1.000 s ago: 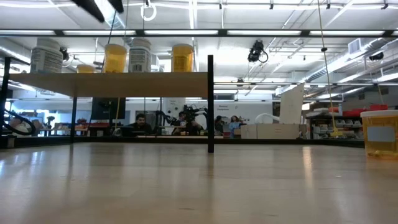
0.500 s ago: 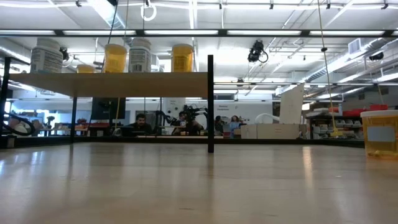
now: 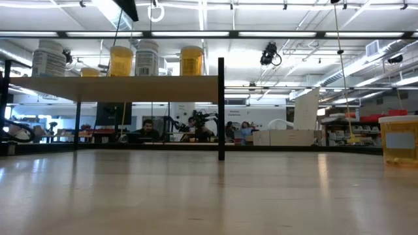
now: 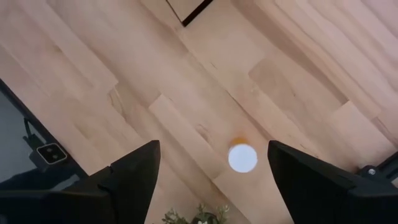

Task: Pick and place medicine bottles onto shelf by color
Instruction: Put the orange pill bottle on the shelf

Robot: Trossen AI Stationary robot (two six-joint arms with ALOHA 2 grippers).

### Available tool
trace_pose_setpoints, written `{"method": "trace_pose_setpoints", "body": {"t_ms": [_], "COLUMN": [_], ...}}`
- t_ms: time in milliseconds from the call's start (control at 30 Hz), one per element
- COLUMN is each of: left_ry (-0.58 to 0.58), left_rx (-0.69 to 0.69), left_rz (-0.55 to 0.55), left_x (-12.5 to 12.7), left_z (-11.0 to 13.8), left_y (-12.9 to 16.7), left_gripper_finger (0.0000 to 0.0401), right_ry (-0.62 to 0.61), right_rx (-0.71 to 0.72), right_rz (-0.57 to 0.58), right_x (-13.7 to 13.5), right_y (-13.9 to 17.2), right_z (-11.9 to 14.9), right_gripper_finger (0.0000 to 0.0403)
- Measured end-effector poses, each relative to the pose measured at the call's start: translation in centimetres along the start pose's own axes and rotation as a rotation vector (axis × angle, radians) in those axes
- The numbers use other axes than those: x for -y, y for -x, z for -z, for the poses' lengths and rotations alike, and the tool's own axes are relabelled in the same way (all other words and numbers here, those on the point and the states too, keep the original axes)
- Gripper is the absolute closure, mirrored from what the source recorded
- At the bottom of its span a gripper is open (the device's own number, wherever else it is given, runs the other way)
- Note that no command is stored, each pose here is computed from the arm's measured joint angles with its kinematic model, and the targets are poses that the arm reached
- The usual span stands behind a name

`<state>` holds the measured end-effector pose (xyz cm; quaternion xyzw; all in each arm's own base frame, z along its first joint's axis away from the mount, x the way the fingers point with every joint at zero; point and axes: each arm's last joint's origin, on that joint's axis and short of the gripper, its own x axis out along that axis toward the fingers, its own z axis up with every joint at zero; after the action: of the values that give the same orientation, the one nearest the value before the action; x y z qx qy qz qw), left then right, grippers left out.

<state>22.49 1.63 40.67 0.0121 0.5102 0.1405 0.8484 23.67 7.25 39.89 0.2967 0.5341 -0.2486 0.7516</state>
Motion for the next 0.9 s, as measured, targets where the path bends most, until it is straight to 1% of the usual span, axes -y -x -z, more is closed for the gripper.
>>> {"method": "trace_pose_setpoints", "body": {"t_ms": [100,200,367,500,567,767,900], "left_ry": [-0.043,-0.068,-0.188,-0.206,-0.234,-0.269,-0.304], "left_rx": [-0.057,-0.078,-0.126,-0.212,-0.252,-0.269,-0.289], "left_rz": [0.053,0.120,0.148,0.209,0.216,0.197,0.203], "left_x": [-0.8,-1.5,-1.7,-1.7,-1.6,-1.6,-1.5], "left_z": [-0.2,-0.4,-0.8,-0.8,-0.8,-1.0,-1.0], "left_y": [-1.0,-1.7,-3.0,-4.1,-4.7,-5.2,-5.6], "left_gripper_finger": [0.0106,0.0106,0.0106,0.0106,0.0106,0.0106,0.0106], "right_ry": [0.000,0.001,-0.002,-0.001,-0.001,0.005,0.021], "right_rx": [0.004,0.018,0.033,0.042,0.046,0.054,0.066], "right_rz": [0.002,-0.005,-0.004,-0.005,-0.002,-0.003,0.002], "right_x": [0.0,-0.1,-0.1,-0.2,-0.2,-0.2,-0.2], "right_y": [0.0,0.0,0.0,0.0,0.0,0.0,0.0], "right_z": [0.0,-0.1,-0.1,-0.1,-0.1,-0.2,-0.2], "right_gripper_finger": [0.0099,0.0099,0.0099,0.0099,0.0099,0.0099,0.0099]}}
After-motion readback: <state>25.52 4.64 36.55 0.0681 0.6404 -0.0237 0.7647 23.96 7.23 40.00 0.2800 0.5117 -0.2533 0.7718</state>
